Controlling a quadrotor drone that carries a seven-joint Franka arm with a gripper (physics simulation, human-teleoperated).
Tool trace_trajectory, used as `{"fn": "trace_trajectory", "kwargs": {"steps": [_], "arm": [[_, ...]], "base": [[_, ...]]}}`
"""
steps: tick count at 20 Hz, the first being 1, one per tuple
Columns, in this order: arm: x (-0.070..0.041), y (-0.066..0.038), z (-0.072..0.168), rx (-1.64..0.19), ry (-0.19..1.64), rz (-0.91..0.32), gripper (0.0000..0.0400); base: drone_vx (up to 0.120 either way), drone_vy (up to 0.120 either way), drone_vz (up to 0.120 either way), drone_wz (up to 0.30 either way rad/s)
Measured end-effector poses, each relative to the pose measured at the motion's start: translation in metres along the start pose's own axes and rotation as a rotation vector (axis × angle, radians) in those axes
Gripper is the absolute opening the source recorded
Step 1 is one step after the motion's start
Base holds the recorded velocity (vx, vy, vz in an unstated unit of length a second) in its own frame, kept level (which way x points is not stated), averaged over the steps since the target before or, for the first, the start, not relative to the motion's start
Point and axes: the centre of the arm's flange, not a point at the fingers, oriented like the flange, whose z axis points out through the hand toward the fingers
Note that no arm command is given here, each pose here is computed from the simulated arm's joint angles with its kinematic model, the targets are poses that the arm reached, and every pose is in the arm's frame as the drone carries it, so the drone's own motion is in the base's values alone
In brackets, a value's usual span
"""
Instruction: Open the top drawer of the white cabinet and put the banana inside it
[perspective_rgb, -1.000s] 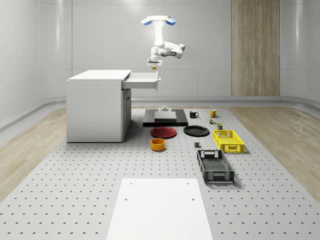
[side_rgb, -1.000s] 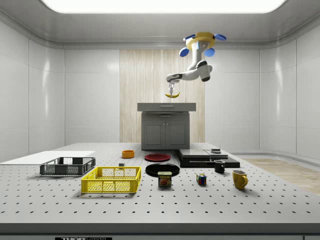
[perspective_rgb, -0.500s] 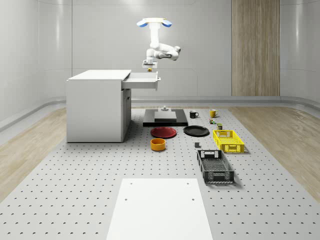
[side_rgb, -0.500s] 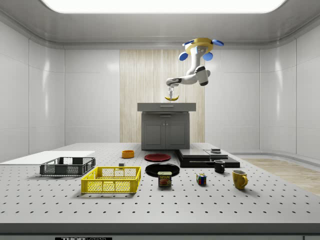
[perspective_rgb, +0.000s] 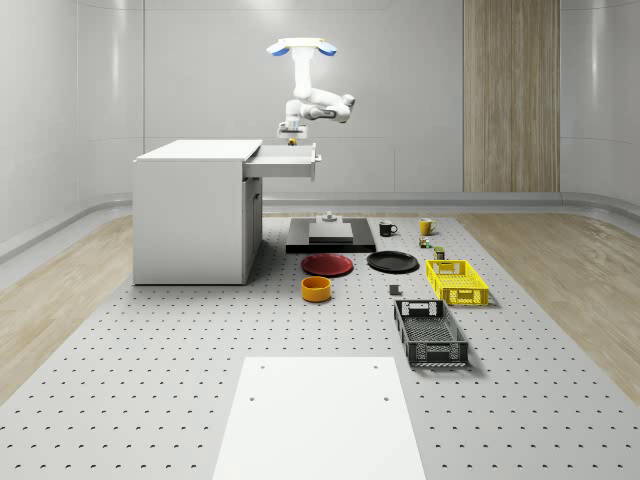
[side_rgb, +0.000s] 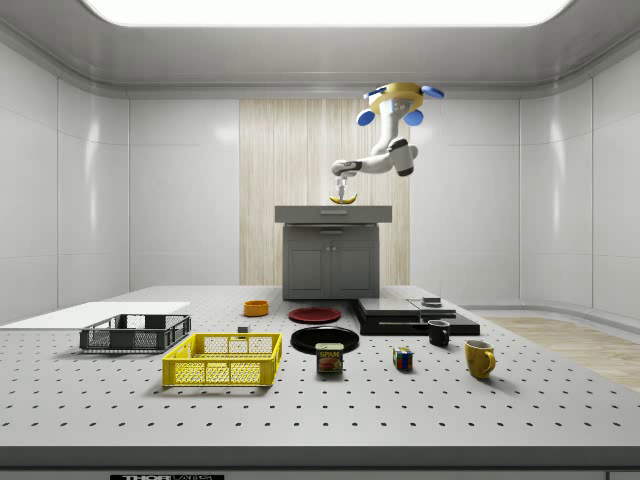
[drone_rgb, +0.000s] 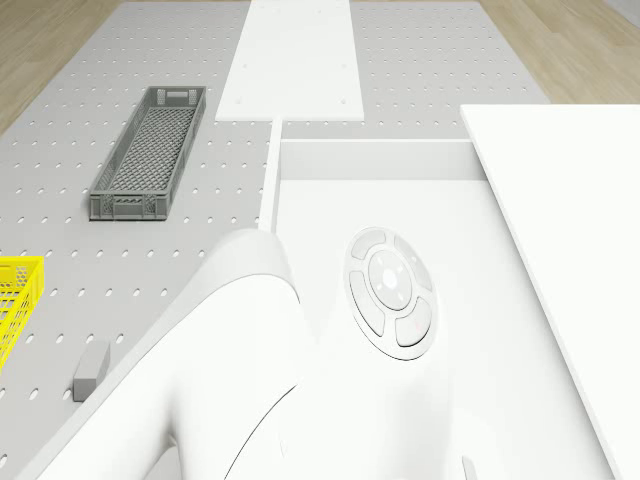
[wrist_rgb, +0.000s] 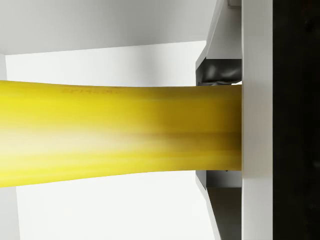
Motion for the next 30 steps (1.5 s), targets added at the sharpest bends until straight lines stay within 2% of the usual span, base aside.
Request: {"fn": "trace_trajectory", "kwargs": {"steps": [18, 19, 21, 23, 26, 30], "arm": [[0.000, -0.001, 0.077, -0.001, 0.000, -0.002, 0.0193], [0.000, -0.001, 0.081, 0.000, -0.001, -0.002, 0.0208], [0.000, -0.001, 0.087, 0.002, -0.001, -0.021, 0.0284], [0.000, -0.001, 0.088, 0.003, -0.002, -0.036, 0.0329], [0.000, -0.001, 0.081, 0.004, -0.003, -0.051, 0.0367], [0.000, -0.001, 0.072, 0.005, -0.003, -0.062, 0.0388]], "base": [[0.000, 0.000, 0.000, 0.000], [0.000, 0.000, 0.000, 0.000], [0.000, 0.000, 0.000, 0.000], [0.000, 0.000, 0.000, 0.000], [0.000, 0.000, 0.000, 0.000], [0.000, 0.000, 0.000, 0.000]]}}
